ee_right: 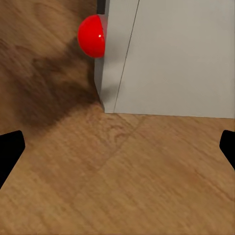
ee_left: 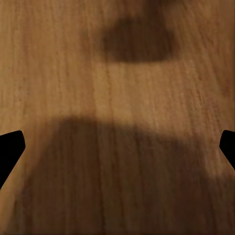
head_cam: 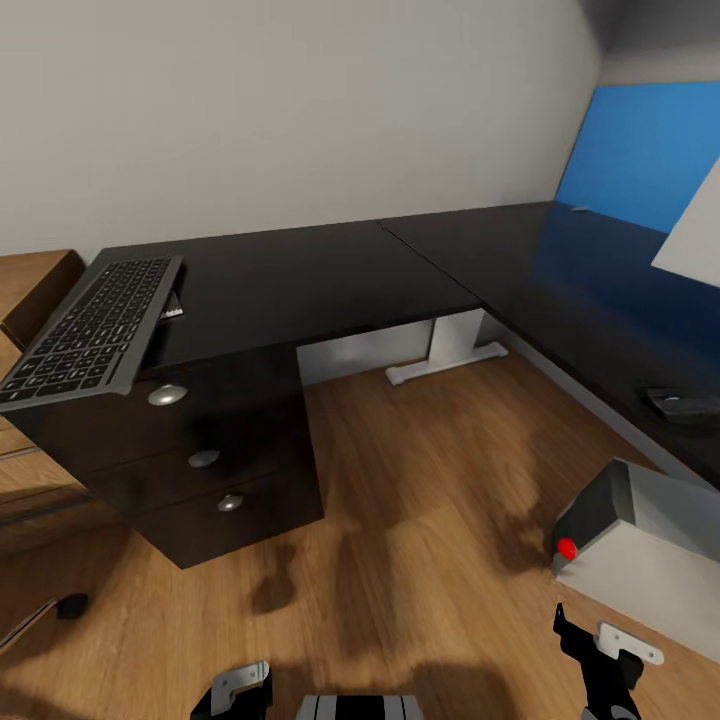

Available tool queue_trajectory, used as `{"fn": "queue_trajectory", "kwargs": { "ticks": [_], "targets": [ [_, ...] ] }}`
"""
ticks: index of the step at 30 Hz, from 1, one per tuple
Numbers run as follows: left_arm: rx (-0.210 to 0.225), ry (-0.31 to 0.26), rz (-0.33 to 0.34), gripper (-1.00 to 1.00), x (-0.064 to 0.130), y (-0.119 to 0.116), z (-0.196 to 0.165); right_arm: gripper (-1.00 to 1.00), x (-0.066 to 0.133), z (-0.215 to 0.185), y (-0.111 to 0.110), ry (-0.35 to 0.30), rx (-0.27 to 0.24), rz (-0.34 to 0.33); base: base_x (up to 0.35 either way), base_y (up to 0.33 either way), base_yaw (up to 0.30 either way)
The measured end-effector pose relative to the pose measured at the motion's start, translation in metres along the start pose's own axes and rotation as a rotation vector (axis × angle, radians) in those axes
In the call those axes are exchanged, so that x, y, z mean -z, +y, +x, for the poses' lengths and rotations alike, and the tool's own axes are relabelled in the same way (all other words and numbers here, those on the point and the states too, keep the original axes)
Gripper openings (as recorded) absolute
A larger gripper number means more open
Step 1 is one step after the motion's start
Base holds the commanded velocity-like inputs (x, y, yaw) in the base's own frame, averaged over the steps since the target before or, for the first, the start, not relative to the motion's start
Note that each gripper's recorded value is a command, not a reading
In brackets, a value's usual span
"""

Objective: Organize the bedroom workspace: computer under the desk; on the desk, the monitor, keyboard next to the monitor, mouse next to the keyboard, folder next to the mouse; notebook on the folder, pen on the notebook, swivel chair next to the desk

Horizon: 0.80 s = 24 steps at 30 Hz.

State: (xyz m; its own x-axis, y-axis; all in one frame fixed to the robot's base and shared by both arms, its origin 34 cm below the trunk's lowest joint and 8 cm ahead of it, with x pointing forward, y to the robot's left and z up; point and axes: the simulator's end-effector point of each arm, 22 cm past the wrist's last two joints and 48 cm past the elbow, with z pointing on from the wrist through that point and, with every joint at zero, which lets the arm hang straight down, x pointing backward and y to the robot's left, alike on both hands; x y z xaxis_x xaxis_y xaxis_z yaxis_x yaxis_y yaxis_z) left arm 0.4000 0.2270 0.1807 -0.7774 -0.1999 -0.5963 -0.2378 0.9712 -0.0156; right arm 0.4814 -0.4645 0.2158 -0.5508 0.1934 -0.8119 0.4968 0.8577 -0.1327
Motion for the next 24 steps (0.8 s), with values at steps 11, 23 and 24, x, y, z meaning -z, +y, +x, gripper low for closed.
{"fn": "queue_trajectory", "kwargs": {
  "ticks": [11, 23, 24],
  "targets": [
    [-0.005, -0.002, -0.01, 1.0, -0.001, 0.006, -0.001, 1.0, 0.0, 0.0, 0.0, 0.0, 0.0, 0.0, 0.008, 0.0, 0.0],
    [-0.018, -0.006, -0.017, 1.0, -0.002, 0.016, -0.003, 1.0, 0.0, 0.0, 0.0, 0.0, 0.0, 0.0, 0.202, 0.0, 0.0],
    [-0.018, -0.006, -0.017, 1.0, -0.002, 0.016, -0.003, 1.0, 0.0, 0.0, 0.0, 0.0, 0.0, 0.0, 0.15, 0.0, 0.0]
  ]
}}
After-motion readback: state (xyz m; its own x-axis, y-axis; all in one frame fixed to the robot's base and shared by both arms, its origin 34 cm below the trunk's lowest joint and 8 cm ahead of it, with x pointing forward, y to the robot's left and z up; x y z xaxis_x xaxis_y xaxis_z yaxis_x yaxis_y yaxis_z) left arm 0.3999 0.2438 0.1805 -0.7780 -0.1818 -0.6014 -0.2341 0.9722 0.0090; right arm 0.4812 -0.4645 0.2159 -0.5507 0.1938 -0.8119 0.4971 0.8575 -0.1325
